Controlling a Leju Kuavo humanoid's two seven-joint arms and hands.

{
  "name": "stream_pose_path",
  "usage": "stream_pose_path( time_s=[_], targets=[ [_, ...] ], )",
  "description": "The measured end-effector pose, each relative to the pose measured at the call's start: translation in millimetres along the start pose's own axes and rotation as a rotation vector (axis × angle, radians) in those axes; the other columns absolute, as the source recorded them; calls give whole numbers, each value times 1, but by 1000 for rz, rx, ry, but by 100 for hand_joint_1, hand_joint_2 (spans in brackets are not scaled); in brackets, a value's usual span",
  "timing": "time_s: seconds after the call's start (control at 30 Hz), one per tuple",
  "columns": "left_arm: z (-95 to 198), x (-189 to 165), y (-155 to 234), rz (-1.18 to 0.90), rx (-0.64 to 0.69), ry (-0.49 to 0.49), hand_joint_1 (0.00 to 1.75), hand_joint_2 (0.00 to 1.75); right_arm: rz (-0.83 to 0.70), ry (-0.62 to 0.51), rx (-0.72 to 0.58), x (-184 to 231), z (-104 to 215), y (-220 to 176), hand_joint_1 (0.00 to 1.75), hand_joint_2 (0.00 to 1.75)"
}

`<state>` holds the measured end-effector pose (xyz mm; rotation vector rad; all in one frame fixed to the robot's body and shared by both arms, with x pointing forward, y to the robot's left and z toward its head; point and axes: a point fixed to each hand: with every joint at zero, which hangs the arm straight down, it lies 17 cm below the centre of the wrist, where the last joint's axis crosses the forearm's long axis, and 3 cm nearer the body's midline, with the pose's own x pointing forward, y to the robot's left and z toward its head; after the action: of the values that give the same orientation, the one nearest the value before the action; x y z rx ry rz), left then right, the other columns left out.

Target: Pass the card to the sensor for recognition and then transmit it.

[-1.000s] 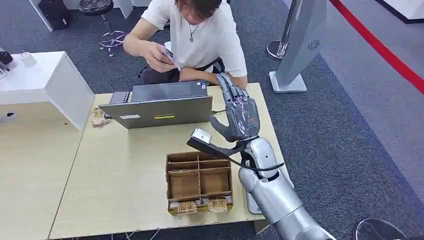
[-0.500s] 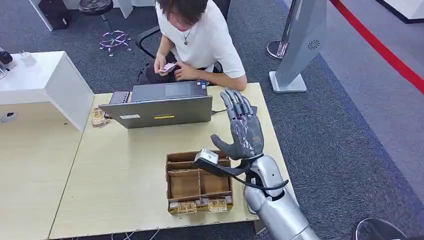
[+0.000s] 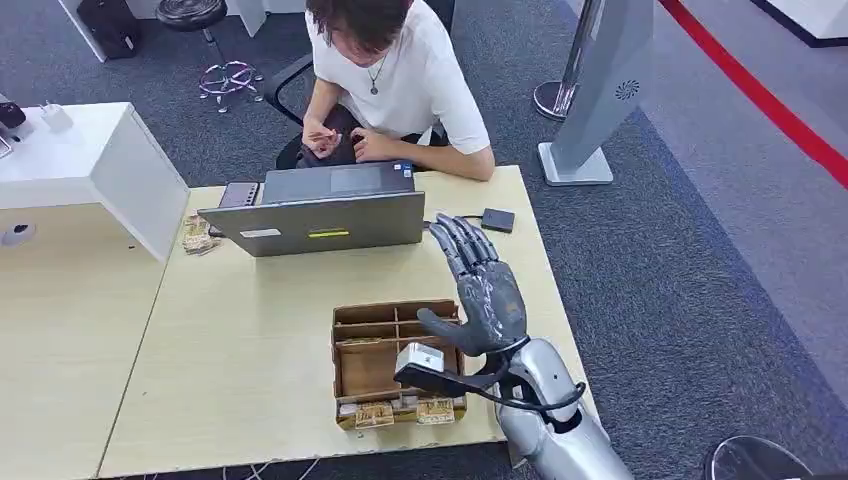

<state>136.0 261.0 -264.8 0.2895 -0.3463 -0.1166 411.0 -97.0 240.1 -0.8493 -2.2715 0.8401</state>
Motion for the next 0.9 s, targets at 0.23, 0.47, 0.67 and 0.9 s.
stream_pose_path(
  time_s=[0.23, 0.47, 0.67, 0.9],
  targets=[
    [0, 0, 0, -2, 0, -2, 0, 0, -4, -35, 90, 2, 18, 16, 0, 175],
    [0, 3, 0, 0, 0, -12, 0, 0, 19, -61, 167, -4, 29, 28, 0, 175],
    [0, 5, 0, 3, 1, -17, 0, 0, 47, -87, 232, -9, 34, 39, 0, 175],
    [0, 6, 0, 2, 0, -23, 0, 0, 84, -86, 300, -17, 45, 51, 0, 175]
  ],
)
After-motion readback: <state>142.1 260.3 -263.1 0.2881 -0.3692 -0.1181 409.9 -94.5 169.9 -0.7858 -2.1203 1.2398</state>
